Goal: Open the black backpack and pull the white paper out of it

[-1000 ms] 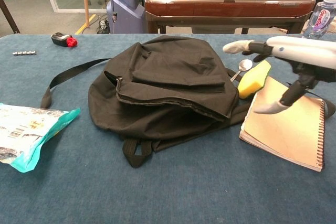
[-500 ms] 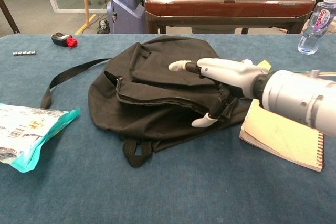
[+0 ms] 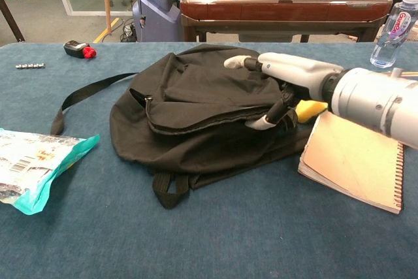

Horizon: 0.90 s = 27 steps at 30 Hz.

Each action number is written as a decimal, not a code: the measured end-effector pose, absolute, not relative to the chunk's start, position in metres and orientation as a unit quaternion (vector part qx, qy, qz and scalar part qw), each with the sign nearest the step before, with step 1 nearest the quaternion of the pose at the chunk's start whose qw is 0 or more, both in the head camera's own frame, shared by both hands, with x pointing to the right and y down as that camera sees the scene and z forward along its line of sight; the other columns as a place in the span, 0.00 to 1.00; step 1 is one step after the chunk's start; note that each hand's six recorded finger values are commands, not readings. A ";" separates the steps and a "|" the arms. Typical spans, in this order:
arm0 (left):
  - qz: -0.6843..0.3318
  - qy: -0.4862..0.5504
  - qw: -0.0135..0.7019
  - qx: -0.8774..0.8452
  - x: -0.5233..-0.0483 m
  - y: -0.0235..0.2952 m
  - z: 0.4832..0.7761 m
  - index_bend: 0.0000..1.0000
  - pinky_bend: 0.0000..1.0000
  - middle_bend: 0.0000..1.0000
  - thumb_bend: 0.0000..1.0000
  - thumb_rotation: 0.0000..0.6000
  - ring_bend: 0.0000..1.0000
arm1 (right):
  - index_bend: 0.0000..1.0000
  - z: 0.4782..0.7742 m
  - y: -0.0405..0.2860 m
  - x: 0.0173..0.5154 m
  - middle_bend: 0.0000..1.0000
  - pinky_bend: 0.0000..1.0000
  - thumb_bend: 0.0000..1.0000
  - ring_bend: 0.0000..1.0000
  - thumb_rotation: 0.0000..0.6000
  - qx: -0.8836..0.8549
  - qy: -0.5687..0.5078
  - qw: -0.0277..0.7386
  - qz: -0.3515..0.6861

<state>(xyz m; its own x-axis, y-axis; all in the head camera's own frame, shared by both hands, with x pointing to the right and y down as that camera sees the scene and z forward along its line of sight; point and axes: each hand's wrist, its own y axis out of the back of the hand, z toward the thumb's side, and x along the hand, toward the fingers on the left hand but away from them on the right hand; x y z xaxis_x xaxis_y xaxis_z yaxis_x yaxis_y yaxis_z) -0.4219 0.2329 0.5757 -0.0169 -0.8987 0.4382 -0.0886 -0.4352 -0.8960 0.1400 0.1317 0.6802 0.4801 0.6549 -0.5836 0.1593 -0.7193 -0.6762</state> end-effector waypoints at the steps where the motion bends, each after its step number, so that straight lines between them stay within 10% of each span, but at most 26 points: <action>1: -0.587 0.404 0.345 -0.611 -0.422 0.233 0.576 0.30 0.28 0.39 0.27 1.00 0.33 | 0.00 0.679 0.128 0.144 0.05 0.09 0.26 0.00 1.00 -0.812 -0.256 0.277 0.445; 10: -0.586 0.402 0.347 -0.611 -0.420 0.230 0.576 0.30 0.28 0.39 0.27 1.00 0.33 | 0.12 0.672 0.109 0.145 0.13 0.09 0.41 0.00 1.00 -0.814 -0.279 0.265 0.436; 18: -0.579 0.396 0.360 -0.616 -0.418 0.219 0.579 0.32 0.28 0.39 0.27 1.00 0.33 | 0.54 0.678 0.109 0.120 0.27 0.09 0.72 0.09 1.00 -0.828 -0.258 0.251 0.429; 27: -0.518 0.388 0.408 -0.644 -0.393 0.181 0.575 0.37 0.28 0.39 0.27 1.00 0.33 | 0.60 0.681 0.092 0.111 0.30 0.10 0.74 0.11 1.00 -0.823 -0.290 0.232 0.431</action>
